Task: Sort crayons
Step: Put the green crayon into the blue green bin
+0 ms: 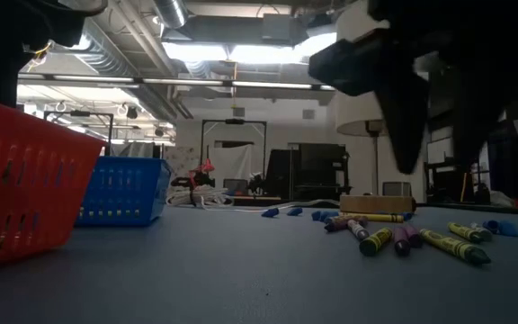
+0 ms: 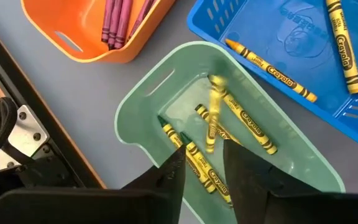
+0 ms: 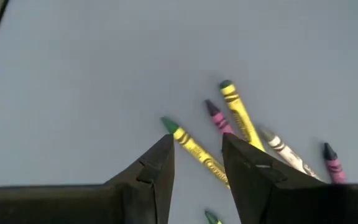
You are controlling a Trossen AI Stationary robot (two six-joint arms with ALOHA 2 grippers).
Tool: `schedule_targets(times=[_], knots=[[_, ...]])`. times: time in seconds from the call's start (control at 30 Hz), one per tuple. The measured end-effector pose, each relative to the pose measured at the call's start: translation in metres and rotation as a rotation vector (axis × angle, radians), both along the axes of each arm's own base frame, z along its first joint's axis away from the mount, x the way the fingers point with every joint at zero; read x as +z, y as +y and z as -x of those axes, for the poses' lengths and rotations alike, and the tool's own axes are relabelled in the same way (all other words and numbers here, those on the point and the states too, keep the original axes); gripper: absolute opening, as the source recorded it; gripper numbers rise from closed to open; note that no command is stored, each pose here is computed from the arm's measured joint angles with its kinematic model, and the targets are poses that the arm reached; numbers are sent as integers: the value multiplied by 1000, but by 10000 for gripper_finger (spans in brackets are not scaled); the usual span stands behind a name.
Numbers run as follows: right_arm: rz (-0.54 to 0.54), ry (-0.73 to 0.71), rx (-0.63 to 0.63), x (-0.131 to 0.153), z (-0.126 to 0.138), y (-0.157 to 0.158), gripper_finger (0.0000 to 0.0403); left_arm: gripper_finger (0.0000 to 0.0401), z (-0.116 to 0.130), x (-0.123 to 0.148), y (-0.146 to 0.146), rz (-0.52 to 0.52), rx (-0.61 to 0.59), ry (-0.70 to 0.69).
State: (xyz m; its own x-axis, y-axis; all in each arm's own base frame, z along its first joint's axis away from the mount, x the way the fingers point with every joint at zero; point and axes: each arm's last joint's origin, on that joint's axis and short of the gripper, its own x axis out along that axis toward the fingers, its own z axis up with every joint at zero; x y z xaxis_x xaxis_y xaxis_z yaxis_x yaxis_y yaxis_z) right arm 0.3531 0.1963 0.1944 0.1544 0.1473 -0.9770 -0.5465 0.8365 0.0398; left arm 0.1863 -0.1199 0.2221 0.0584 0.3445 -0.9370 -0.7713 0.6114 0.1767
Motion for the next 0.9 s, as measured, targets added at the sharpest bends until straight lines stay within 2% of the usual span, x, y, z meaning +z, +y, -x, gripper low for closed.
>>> schedule_targets(times=[0.2,0.43,0.73,0.9], knots=[[15,-23,146,-4,9,14,133,112,0,0,0,1,0,-5],[70,-14,278,-26,15,6,133,113,-3,-1,-2,17,2,-35],[75,-23,275,-44,18,0,132,112,-4,-1,-3,24,3,-49],[76,-22,275,-47,19,-1,102,112,-4,-1,-3,25,-3,-50]])
